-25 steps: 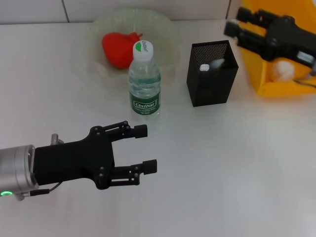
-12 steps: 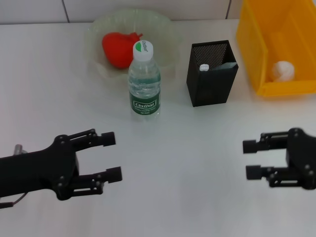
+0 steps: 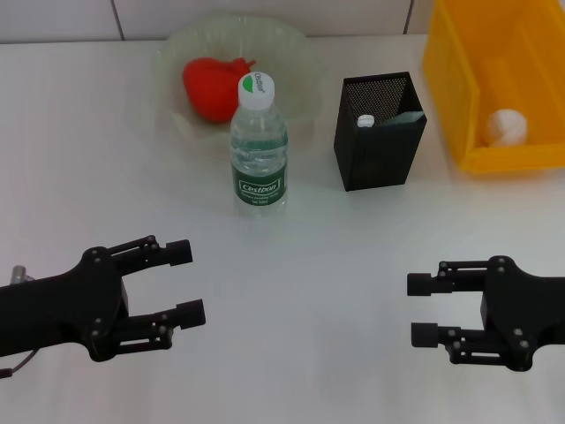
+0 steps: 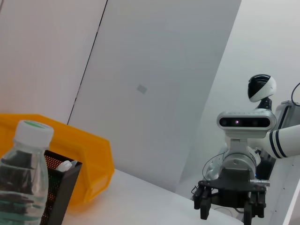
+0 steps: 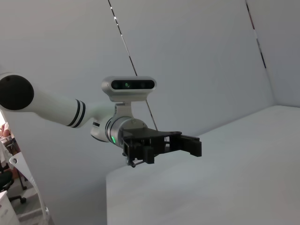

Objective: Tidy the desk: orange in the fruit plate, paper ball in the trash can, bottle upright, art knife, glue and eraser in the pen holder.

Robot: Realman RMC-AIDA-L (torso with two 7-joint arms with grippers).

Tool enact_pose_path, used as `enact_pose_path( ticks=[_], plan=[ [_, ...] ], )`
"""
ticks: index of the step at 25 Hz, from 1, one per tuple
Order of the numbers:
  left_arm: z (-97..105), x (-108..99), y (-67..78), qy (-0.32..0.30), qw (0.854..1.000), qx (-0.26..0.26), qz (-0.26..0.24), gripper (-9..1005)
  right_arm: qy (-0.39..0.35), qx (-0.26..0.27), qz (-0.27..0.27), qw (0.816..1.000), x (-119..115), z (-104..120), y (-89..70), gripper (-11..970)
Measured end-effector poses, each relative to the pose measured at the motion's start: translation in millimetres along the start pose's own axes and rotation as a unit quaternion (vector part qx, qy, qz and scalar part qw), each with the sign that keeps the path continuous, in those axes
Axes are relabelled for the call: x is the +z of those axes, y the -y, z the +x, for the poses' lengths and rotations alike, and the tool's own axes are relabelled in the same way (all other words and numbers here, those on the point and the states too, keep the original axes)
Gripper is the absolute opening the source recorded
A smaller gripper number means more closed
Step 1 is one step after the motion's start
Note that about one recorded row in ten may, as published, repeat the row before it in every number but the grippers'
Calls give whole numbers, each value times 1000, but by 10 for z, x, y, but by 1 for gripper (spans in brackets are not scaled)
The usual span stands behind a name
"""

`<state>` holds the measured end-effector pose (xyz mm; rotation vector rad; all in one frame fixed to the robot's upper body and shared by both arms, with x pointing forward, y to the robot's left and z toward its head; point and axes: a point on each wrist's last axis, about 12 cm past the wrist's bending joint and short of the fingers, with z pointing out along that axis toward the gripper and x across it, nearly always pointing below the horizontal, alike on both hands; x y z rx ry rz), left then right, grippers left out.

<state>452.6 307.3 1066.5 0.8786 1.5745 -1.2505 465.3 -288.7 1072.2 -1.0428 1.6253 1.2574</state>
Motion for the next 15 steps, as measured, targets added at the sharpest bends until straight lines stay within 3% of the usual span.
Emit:
enact_pose_path(
  ticks=[15],
  plan=[
    [11,-10,4,-1,1000,-5,-3,812,-3,-1,4,1000,29,6,25,588]
  ],
)
